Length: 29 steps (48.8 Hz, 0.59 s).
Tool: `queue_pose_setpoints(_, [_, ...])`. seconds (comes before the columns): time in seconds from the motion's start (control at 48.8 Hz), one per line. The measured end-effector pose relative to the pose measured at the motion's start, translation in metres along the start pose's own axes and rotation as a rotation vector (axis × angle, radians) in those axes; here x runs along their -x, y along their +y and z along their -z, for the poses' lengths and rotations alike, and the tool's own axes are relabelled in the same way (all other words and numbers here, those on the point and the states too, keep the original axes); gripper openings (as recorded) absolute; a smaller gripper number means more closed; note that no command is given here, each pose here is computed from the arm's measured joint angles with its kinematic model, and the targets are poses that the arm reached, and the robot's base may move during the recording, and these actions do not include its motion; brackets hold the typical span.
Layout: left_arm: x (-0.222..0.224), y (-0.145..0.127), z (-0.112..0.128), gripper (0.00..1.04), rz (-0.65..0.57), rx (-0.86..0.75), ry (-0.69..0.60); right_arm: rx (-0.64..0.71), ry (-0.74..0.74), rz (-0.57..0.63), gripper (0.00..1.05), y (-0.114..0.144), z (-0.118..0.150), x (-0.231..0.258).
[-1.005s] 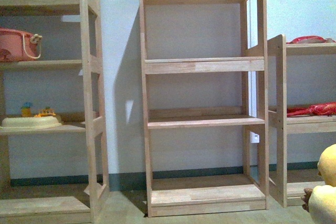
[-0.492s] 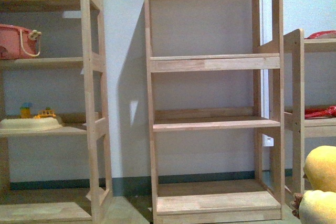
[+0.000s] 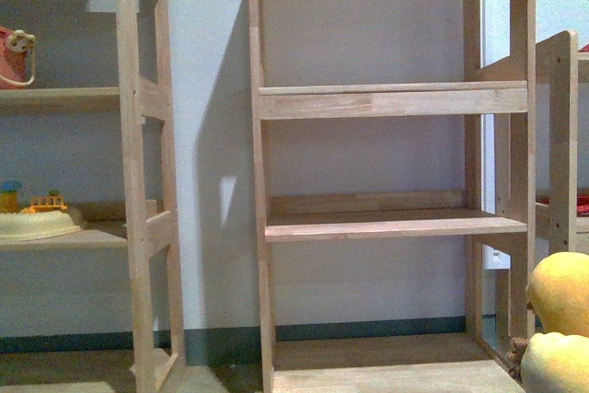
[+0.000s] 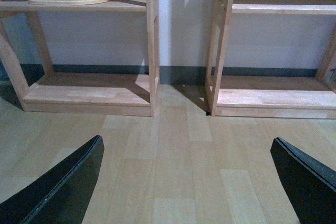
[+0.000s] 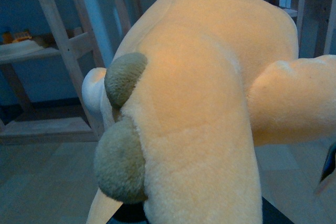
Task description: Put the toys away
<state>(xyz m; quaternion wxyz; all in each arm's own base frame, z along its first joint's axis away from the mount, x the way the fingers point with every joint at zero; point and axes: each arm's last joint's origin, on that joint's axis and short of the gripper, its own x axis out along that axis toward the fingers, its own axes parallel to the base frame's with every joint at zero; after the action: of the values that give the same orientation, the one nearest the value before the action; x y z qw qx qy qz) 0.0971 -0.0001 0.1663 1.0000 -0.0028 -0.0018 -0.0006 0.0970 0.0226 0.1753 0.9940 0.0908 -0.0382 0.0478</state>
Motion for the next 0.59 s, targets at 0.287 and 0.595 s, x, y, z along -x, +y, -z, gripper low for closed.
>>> queue_pose_setpoints(0.287, [0.0000,0.0000,0.0000,0.99,0.000,0.000,0.000,0.000,0.000,0.001,0.19,0.0000,0.0000,0.0000])
queue_pose_setpoints(0.595, [0.0000,0.0001,0.0000,0.99,-0.001,0.000,0.000,0.000,0.000,0.001,0.19,0.0000,0.0000,0.0000])
